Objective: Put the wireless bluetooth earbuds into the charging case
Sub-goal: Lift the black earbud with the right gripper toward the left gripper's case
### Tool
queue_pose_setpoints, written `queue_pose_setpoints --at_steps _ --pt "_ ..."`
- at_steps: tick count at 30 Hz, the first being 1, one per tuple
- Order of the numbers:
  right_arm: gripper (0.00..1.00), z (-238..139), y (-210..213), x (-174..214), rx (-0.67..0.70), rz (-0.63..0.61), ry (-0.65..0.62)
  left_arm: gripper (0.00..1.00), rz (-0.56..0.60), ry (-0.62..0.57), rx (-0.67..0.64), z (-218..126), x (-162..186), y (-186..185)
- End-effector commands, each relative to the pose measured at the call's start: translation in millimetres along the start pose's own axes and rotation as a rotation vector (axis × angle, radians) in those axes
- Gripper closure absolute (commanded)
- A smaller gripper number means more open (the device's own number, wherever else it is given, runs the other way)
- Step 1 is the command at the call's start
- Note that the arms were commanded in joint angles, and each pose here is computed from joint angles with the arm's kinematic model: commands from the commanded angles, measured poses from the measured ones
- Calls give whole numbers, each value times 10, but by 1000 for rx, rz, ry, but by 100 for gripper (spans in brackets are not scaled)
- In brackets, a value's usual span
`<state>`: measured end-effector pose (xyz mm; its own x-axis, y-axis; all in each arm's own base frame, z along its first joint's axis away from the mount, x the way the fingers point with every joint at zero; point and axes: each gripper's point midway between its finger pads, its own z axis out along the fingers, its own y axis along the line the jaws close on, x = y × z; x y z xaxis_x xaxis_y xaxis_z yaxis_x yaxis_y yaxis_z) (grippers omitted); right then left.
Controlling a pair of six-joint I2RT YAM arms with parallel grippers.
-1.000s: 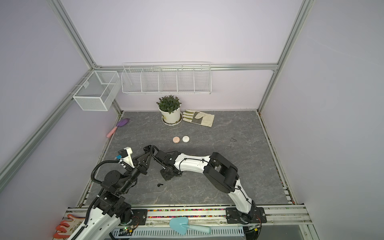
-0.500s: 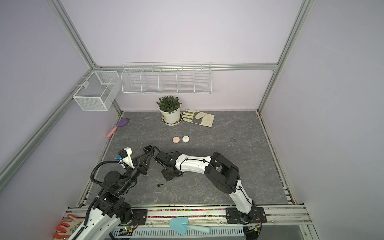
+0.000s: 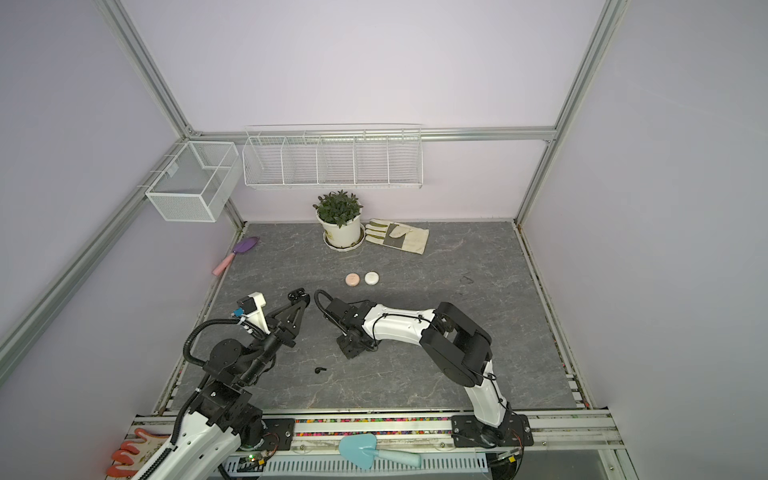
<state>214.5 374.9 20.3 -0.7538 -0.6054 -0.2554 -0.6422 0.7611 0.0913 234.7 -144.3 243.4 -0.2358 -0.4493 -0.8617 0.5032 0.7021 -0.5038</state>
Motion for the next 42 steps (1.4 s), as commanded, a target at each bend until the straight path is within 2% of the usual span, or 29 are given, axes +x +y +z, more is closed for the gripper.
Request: queue_pose_setpoints --at_steps 1,6,11,15,21,32,42 --pt "77 -58 -57 88 9 -31 18 100 -5 -20 44 33 -72 -100" --pt "73 -36 -81 148 18 -23 37 100 -6 -17 49 59 -61 -102" --pt "59 -60 -124 202 43 33 62 100 1 -19 38 48 -54 -77" --pt "54 -82 -100 243 48 74 79 100 1 -17 34 52 -42 -64" --pt "55 -39 -102 256 62 80 96 100 2 -25 37 46 -60 -75" --pt "64 88 -48 260 67 76 118 100 12 -39 28 -18 -96 -73" --pt "66 146 -18 217 70 72 115 100 15 -44 37 -26 -111 -93"
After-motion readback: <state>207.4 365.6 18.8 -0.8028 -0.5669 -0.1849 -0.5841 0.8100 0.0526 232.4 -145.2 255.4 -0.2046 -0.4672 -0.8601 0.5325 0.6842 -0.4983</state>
